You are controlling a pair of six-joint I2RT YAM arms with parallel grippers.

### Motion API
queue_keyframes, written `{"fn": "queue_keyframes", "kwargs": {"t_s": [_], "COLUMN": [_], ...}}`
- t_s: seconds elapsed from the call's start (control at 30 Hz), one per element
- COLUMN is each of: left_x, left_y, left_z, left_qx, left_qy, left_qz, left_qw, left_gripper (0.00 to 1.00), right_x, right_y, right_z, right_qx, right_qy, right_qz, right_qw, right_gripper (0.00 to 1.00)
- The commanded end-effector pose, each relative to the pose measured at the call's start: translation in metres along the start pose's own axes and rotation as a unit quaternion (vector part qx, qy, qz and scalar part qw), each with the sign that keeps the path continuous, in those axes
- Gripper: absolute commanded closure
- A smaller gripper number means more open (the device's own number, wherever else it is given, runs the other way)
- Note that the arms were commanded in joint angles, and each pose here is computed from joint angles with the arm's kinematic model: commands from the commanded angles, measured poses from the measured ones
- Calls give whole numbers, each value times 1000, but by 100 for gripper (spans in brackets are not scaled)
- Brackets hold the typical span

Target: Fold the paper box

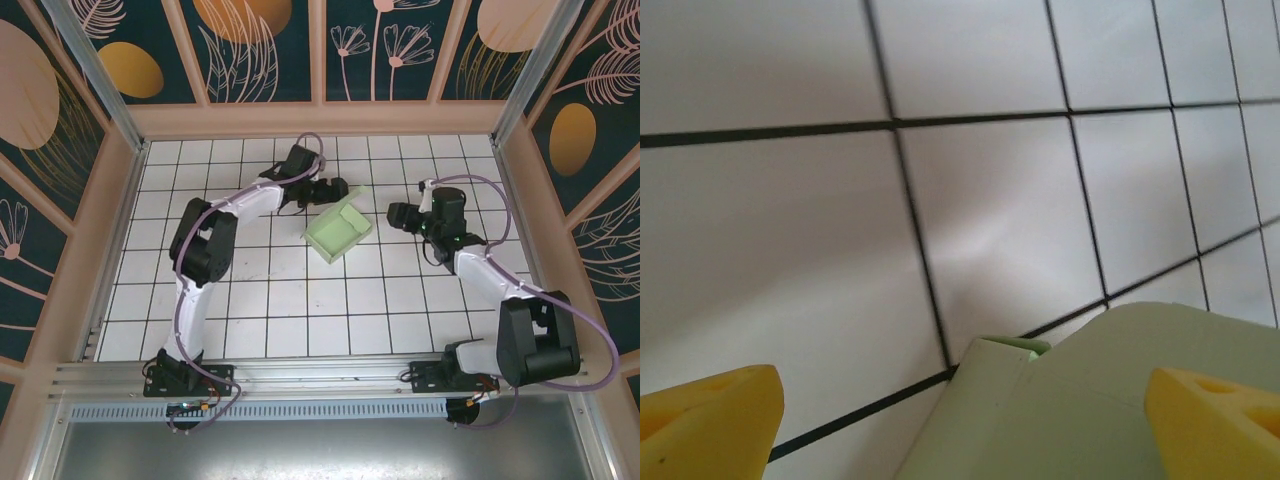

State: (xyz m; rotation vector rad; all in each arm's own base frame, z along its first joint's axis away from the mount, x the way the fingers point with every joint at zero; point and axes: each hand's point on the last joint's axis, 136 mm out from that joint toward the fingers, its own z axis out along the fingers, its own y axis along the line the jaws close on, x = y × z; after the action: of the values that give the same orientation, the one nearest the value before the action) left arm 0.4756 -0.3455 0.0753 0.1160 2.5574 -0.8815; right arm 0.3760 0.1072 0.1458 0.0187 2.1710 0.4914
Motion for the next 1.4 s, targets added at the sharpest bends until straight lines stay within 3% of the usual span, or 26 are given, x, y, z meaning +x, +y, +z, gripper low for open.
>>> {"fn": "queue_keyframes", "kwargs": {"t_s": [0.0, 0.1, 0.2, 0.4, 0.5, 0.6, 0.83, 0.97, 1.13, 1.37], "left_x": [23, 35, 22, -40, -67, -69, -8, 44, 92, 120], "left_y": [-32, -60, -53, -30, 0, 33, 73, 86, 83, 63], "left_z": [7, 7, 2, -51, -93, -128, -185, -192, -181, -159], "left_qx": [58, 119, 86, -1, -57, -84, -133, -114, -78, -39], "left_qy": [67, 98, 70, -76, -162, -210, -250, -239, -221, -206], "left_qz": [54, 78, 80, 60, 26, -14, -41, -60, -70, -59], "left_qw": [995, 985, 991, 995, 985, 974, 958, 962, 970, 976], "left_gripper": [8, 3, 1, 1, 1, 1, 1, 1, 1, 1], "right_x": [-4, -1, 0, -5, -2, 9, 28, 36, 43, 63], "right_y": [2, 3, 8, 21, 24, 35, 58, 51, 47, 33], "right_z": [-8, -10, -14, -24, -21, -11, 26, 49, 63, 75], "right_qx": [-10, -18, -33, -66, -65, -58, -62, -37, -23, 2], "right_qy": [-13, -11, -21, -53, -53, -34, 34, 87, 128, 175], "right_qz": [12, 9, -1, -14, -35, -86, -139, -147, -152, -146], "right_qw": [1000, 1000, 999, 996, 996, 994, 988, 985, 980, 974], "right_gripper": [26, 27, 27, 28, 29, 29, 35, 51, 62, 66]}}
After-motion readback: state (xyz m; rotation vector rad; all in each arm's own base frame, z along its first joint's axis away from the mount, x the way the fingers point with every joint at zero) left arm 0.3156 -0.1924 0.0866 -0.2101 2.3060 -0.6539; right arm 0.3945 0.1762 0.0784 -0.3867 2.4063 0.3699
